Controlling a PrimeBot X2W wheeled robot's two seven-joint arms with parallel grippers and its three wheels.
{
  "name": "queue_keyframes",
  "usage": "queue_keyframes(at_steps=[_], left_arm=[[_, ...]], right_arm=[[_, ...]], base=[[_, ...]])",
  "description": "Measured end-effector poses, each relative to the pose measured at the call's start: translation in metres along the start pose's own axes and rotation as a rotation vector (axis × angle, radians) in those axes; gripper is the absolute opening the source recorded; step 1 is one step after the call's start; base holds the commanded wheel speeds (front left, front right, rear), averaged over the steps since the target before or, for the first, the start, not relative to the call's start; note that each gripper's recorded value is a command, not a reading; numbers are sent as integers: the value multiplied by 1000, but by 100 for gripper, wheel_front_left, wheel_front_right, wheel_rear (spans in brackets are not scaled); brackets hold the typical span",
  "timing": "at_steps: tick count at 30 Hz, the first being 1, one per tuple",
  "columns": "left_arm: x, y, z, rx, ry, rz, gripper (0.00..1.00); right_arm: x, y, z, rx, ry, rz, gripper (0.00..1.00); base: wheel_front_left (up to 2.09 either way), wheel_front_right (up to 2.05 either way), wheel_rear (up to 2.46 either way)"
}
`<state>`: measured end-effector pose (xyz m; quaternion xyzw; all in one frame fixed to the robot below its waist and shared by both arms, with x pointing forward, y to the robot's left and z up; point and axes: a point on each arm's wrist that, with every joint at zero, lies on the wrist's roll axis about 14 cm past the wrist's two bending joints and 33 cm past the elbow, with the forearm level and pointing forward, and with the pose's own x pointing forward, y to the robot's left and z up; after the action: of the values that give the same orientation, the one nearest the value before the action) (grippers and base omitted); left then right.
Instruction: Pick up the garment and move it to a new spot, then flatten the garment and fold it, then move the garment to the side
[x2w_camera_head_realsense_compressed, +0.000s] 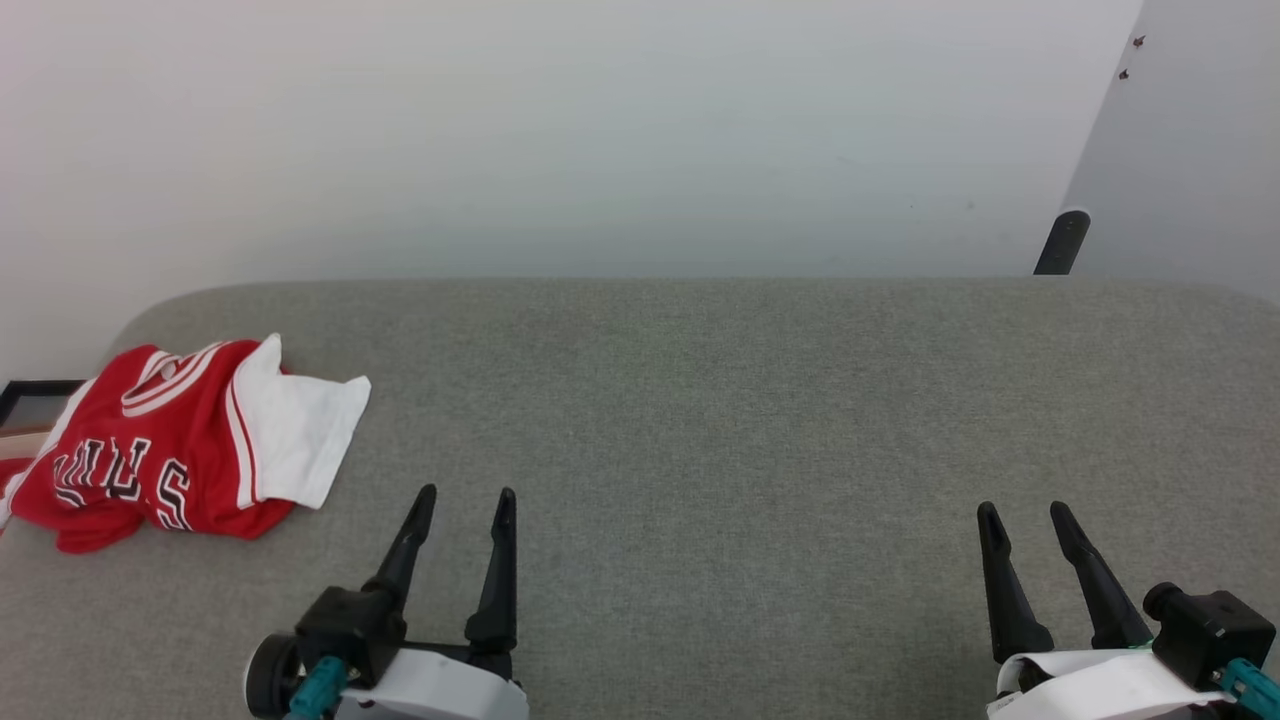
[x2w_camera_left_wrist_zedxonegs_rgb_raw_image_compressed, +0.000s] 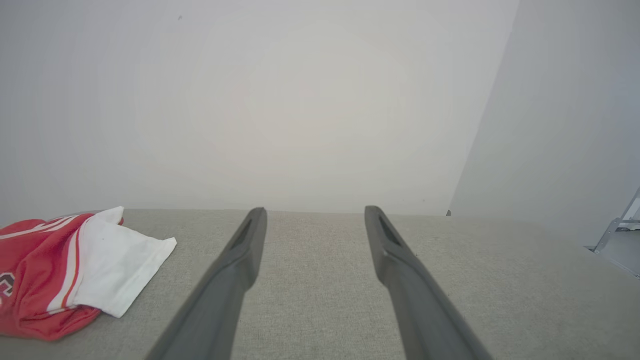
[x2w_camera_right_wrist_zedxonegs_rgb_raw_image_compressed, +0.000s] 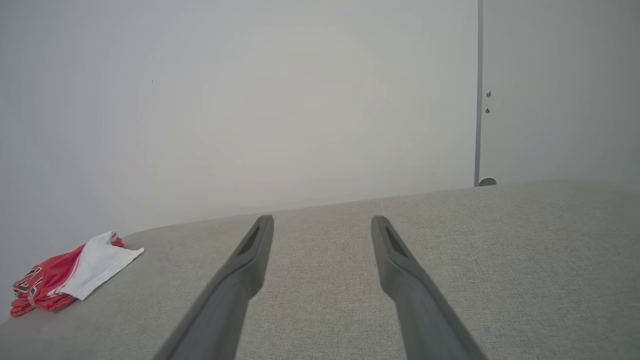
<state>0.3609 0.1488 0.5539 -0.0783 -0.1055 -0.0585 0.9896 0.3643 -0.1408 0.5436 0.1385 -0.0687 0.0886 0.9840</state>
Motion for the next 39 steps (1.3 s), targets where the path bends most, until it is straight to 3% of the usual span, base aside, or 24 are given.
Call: queue_keyframes(at_steps=[9, 20, 29, 39], left_arm=[[-1, -3, 3, 53, -16, -20, 100], [-5, 3, -2, 45, 2, -8, 100], [-17, 43, 8, 71, -19, 126, 100], [-56, 102, 27, 111, -50, 323, 100]], right_arm=[[-4, 0, 2, -63, -6, 4, 100], [-3, 3, 1, -65, -3, 14, 100], [8, 30, -6, -57, 14, 100, 100], [25, 88, -23, -27, 57, 274, 100]], base=[[0, 0, 0], [0, 0, 0], [0, 0, 0], [0, 0, 0]])
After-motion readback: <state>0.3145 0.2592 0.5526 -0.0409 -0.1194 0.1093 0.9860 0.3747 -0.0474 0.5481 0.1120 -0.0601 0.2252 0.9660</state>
